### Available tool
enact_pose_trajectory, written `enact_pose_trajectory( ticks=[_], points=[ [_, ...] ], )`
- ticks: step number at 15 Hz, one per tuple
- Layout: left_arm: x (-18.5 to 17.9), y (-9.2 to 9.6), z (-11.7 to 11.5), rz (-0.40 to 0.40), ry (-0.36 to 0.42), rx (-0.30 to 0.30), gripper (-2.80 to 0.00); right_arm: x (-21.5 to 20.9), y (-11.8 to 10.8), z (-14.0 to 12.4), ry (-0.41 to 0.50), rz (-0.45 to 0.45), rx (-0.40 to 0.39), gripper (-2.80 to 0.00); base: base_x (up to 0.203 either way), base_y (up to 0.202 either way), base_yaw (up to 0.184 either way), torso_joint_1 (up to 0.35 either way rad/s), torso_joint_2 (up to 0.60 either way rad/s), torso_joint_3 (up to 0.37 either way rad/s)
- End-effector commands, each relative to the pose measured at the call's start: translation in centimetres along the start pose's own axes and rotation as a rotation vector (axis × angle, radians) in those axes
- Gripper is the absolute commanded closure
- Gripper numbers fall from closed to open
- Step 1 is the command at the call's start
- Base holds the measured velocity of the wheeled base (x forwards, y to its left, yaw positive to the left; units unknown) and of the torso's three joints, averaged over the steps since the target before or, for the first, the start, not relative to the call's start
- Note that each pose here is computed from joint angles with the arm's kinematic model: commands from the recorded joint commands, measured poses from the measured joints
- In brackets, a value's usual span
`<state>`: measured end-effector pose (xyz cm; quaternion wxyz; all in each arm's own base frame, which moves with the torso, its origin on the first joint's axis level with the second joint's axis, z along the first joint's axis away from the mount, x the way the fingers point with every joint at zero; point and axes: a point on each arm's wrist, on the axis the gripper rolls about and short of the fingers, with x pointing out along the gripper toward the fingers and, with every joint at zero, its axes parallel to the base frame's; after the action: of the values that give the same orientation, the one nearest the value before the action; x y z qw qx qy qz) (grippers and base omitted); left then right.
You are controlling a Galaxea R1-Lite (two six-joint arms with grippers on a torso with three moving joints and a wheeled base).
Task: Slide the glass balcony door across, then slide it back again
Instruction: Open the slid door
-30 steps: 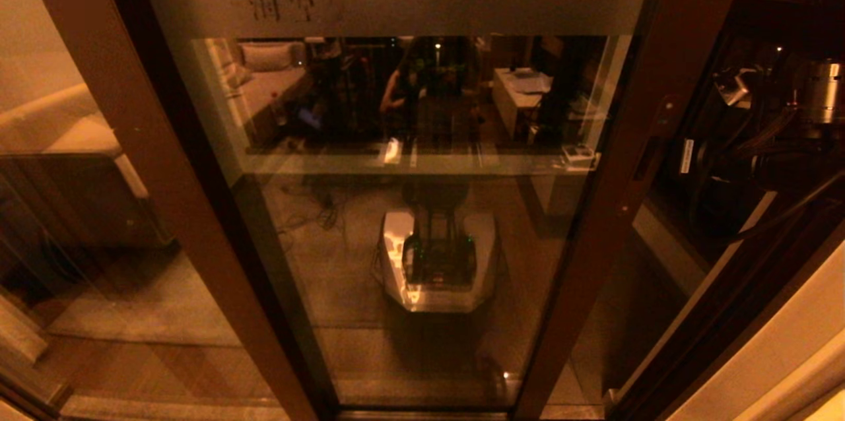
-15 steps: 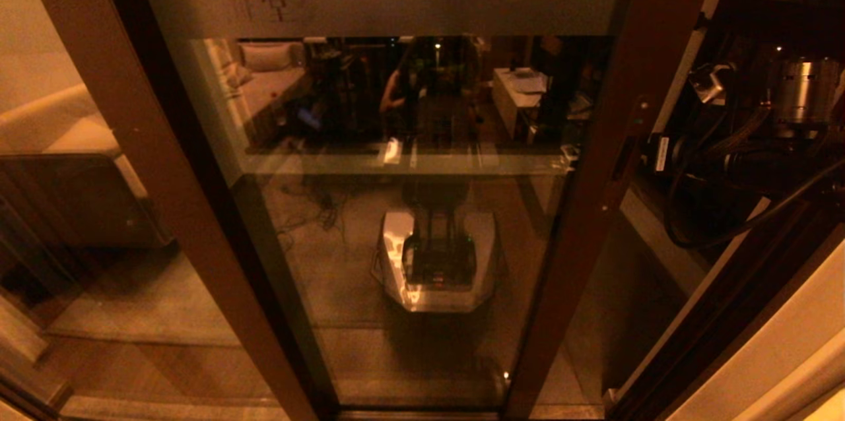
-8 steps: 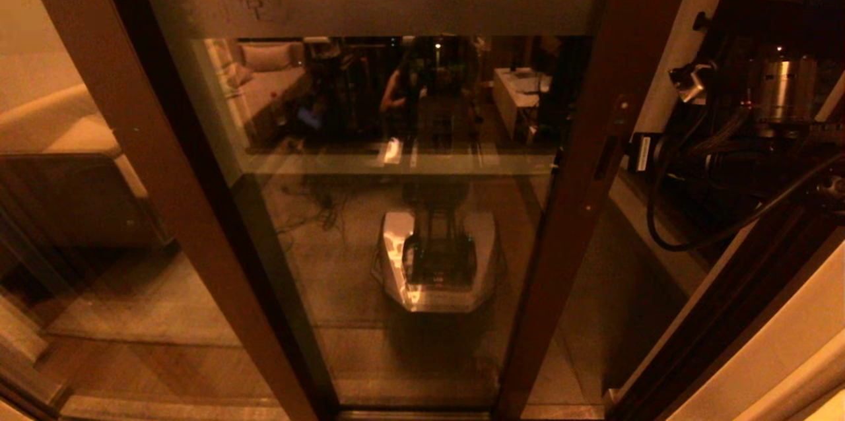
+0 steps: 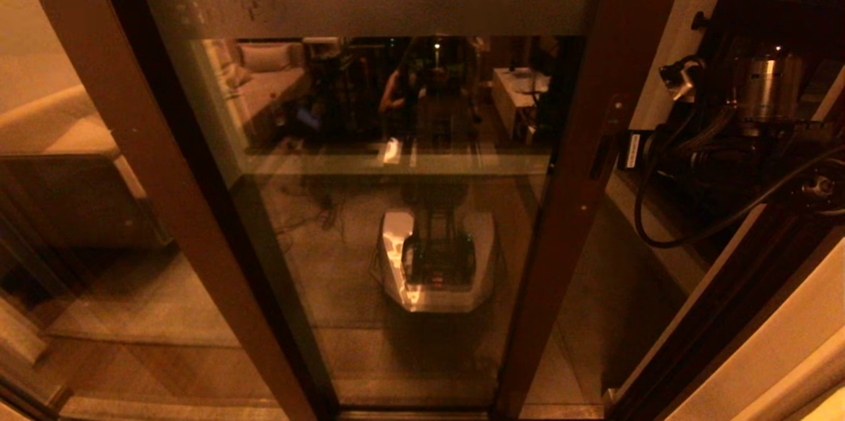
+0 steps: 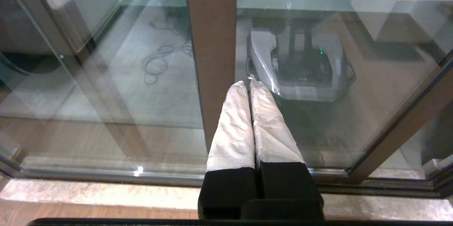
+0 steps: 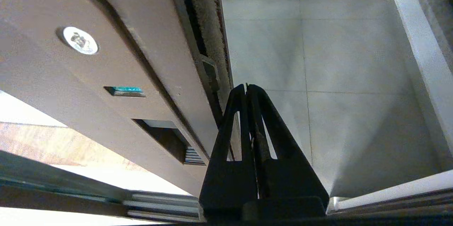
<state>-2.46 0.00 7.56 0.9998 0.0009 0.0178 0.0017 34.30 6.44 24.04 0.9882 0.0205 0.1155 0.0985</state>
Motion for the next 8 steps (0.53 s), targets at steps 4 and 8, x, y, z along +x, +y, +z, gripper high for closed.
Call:
enact_pose_trajectory(
  ticks=[4,8],
  points=[
    [0.0,0.0,0.0,0.001,0.000,0.000,0.00,0.4,2.5,-0.6,0.013,0.025,-0.014,0.00,0.000,0.000,0.000,0.000,0.00,0.000],
    [0.0,0.0,0.0,0.001,-0.002,0.000,0.00,0.7,3.1,-0.8,0.010,0.042,-0.018,0.00,0.000,0.000,0.000,0.000,0.00,0.000]
  ],
)
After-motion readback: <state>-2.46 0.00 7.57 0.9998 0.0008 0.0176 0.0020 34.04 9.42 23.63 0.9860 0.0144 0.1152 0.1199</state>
